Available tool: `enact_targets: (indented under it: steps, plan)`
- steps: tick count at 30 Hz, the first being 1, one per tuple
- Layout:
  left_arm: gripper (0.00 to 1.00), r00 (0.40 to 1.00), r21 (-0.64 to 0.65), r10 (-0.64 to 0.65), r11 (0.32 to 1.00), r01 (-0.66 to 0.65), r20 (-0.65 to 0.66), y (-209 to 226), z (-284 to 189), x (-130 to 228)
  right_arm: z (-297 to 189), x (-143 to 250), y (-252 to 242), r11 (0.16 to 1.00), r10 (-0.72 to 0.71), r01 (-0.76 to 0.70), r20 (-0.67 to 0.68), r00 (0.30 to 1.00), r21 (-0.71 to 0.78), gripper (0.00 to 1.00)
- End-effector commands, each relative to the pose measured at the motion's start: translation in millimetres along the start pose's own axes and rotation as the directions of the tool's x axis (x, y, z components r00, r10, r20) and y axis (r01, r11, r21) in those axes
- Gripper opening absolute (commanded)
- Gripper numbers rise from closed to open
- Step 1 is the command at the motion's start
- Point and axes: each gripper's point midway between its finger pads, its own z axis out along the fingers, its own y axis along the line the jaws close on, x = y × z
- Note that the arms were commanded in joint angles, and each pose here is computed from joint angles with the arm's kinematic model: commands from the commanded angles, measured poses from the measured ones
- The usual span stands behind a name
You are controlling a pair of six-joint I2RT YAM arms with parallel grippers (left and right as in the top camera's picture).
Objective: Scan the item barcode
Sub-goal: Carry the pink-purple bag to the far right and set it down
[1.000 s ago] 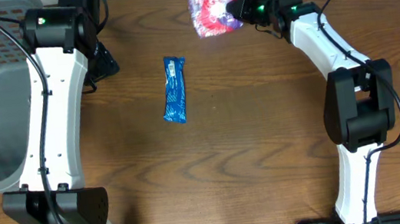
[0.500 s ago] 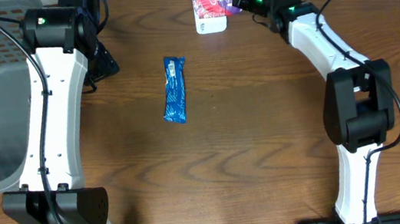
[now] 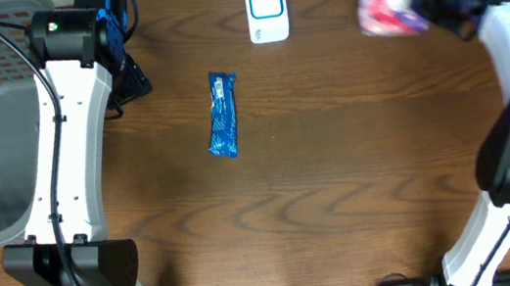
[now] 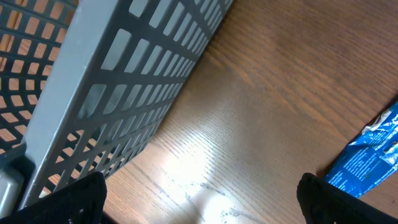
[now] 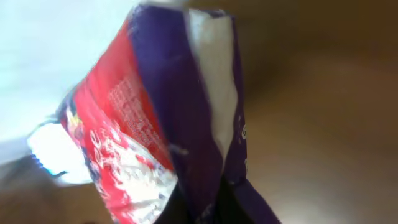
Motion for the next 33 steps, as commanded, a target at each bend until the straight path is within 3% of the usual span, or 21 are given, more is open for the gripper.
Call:
enact_targets:
  steps: [1, 4, 5, 6, 7, 8, 13, 18, 22, 25, 33]
  plan:
    - [0.98, 1.000, -0.010, 0.008, 1.000, -0.008, -0.008, 1, 3, 1, -46, -24, -87, 0.942, -0.010, -0.018, 0.084, 0.996, 0.335, 0.01]
    - [0.98, 1.000, -0.010, 0.008, 1.000, -0.008, -0.008, 1, 3, 1, -79, -27, -153, 0.826, -0.010, -0.040, 0.087, 0.996, 0.562, 0.02]
    - [0.98, 1.000, -0.009, 0.008, 1.000, -0.008, -0.008, 1, 3, 1, -92, -28, -173, 0.779, -0.008, -0.048, 0.086, 0.996, 0.625, 0.17]
    - [0.98, 1.000, -0.010, 0.008, 1.000, -0.008, -0.008, 1, 3, 1, -101, -28, -187, 0.747, -0.007, -0.051, 0.084, 0.996, 0.663, 0.41]
    - [0.98, 1.000, -0.010, 0.008, 1.000, -0.008, -0.008, 1, 3, 1, -110, -28, -199, 0.723, -0.007, -0.046, 0.075, 0.997, 0.690, 0.76]
    - [0.98, 1.000, -0.010, 0.008, 1.000, -0.008, -0.008, 1, 3, 1, -116, -28, -209, 0.715, -0.011, -0.031, 0.056, 0.998, 0.699, 0.99]
    - [0.98, 1.000, -0.009, 0.008, 1.000, -0.008, -0.008, 1, 3, 1, -119, -19, -222, 0.778, 0.034, -0.024, -0.004, 0.999, 0.628, 0.99]
    - [0.98, 1.000, -0.010, 0.008, 1.000, -0.008, -0.008, 1, 3, 1, -96, -11, -185, 0.927, 0.083, -0.059, -0.050, 0.995, 0.371, 0.99]
    - [0.98, 1.000, -0.010, 0.008, 1.000, -0.008, -0.008, 1, 3, 1, -76, 1, -130, 0.994, 0.039, -0.025, -0.129, 0.991, 0.110, 0.99]
    - [0.98, 1.000, -0.010, 0.008, 1.000, -0.008, -0.008, 1, 3, 1, -65, 19, -89, 0.999, -0.028, 0.022, -0.197, 0.980, -0.033, 0.99]
    - [0.98, 1.000, -0.010, 0.008, 1.000, -0.008, -0.008, 1, 3, 1, -20, 107, 14, 0.968, -0.235, 0.179, -0.385, 0.892, -0.176, 0.99]
